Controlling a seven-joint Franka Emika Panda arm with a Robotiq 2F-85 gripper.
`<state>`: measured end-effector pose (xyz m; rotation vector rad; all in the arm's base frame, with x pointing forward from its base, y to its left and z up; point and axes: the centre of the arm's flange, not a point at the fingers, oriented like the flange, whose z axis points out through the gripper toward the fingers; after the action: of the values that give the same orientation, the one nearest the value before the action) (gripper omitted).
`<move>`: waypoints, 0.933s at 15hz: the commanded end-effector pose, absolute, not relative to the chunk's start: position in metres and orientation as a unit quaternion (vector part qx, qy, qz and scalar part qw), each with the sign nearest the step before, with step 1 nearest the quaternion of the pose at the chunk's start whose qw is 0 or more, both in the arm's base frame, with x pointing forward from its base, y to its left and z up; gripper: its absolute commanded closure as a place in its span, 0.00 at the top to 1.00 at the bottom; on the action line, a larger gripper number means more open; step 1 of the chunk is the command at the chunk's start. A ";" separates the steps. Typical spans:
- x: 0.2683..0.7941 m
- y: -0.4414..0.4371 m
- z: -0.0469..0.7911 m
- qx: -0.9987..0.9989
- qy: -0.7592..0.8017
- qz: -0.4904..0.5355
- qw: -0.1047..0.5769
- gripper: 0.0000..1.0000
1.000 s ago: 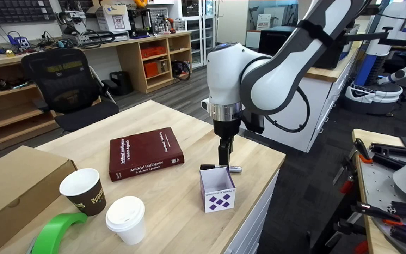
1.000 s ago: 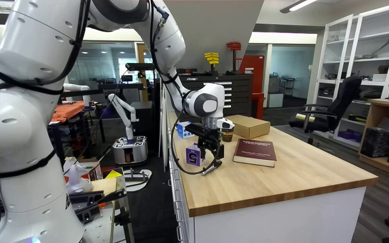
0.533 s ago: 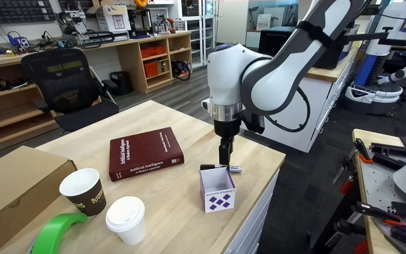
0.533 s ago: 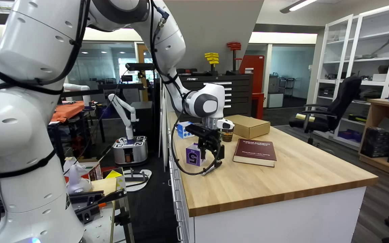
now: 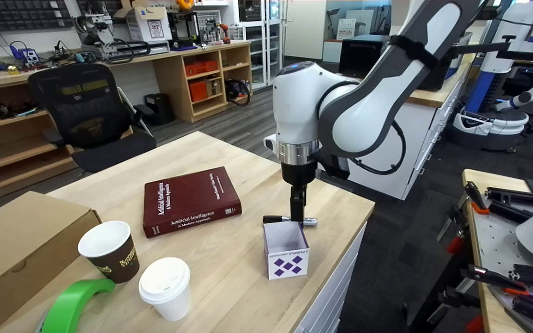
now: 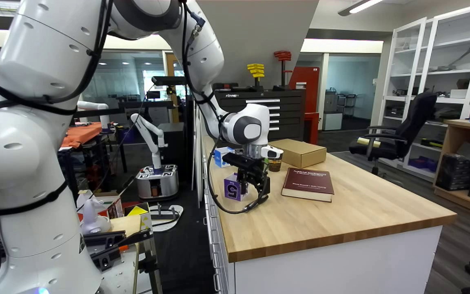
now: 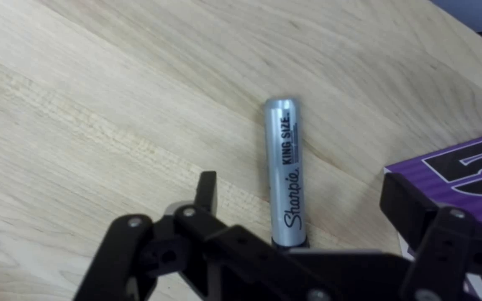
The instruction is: Place the black marker inside the purple and white box
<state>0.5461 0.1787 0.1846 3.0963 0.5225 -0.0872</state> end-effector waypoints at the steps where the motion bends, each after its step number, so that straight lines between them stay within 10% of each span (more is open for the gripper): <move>1: 0.540 0.174 0.179 0.984 0.178 -0.018 0.001 1.00; 14: 0.551 0.158 0.163 0.984 0.179 -0.011 0.000 1.00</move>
<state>0.5522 0.1660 0.1779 3.0953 0.5500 -0.0477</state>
